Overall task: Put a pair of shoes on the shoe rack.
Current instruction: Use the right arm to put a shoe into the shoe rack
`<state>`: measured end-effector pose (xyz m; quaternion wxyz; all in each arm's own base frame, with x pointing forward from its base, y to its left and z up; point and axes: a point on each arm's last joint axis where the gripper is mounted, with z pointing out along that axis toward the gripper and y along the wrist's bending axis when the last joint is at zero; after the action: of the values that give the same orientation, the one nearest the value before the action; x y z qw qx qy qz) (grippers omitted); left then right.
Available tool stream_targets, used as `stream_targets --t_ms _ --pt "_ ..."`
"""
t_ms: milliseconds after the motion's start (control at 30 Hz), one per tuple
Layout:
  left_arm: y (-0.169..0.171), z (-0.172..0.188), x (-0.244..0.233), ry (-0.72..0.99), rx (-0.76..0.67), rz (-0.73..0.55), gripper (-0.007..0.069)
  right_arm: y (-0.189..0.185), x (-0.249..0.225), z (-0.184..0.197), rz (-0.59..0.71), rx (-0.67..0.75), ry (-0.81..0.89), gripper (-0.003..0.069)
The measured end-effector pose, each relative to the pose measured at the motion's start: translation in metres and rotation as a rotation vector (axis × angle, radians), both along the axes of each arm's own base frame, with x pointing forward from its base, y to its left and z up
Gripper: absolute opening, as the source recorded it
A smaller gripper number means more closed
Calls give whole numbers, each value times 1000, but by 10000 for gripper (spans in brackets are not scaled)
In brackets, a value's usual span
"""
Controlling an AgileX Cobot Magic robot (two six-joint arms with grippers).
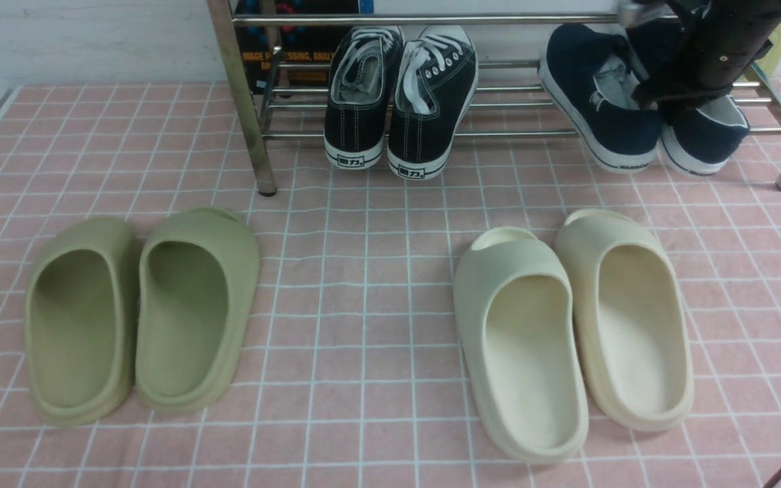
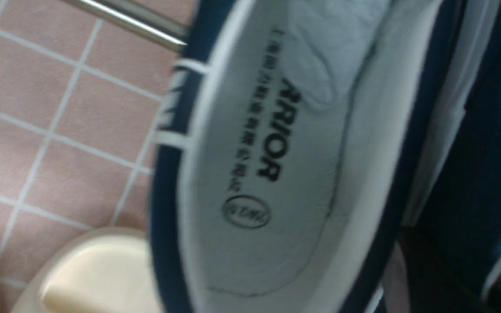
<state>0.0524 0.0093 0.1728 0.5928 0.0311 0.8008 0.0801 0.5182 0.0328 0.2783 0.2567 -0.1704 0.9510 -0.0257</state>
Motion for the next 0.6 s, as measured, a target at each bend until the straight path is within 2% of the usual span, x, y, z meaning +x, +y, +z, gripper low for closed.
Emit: stream_targets --t_ms 400,600 --pt "0 0 0 0 0 0 239 -9 15 -12 -35 26 -87 18" --pt "0 0 0 0 0 0 239 -9 17 -17 -108 68 -82 20"
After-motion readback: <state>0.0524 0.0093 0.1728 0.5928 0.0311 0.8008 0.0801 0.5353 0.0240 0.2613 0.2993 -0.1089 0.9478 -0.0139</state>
